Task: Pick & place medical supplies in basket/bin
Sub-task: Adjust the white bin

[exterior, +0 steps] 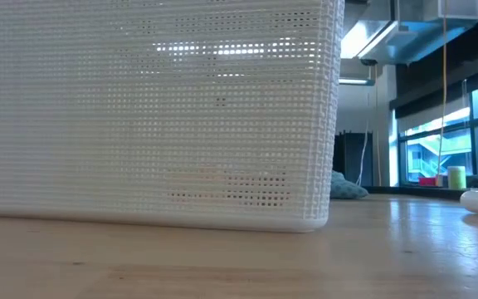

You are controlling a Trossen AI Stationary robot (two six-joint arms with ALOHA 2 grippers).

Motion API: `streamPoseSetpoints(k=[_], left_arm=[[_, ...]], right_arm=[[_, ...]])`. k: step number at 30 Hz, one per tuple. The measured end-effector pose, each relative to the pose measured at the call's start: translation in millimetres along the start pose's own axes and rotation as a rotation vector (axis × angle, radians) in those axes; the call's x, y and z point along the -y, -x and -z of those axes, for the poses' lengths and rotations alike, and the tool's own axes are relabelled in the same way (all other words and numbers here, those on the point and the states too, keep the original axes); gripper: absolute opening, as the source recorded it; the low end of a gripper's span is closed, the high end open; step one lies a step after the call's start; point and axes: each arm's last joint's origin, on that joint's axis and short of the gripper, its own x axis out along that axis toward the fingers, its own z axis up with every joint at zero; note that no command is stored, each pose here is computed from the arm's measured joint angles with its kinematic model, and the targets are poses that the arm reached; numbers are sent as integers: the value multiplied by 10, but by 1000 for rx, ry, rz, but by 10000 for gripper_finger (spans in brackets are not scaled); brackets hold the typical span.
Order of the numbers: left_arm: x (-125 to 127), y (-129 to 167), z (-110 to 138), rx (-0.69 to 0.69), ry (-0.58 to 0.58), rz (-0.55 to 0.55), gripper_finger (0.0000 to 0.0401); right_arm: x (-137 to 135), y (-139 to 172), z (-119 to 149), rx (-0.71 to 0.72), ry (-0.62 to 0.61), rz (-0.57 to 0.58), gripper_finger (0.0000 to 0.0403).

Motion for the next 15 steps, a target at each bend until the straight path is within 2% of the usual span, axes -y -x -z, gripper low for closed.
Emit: streamPoseSetpoints(k=[3,8,11,15], left_arm=[[-64,10,41,-51,-23,-15,198],[-105,-31,65,-87,12,-10,165],[-104,-66,78,-121,19,-3,137],[-95,-70,99,-200,-49,70,84]], right_arm=[[4,0,41,-42,10,4,259],[10,4,90,-91,-5,10,259],[11,5,100,-102,-2,12,259],[11,5,101,-102,-1,12,259]])
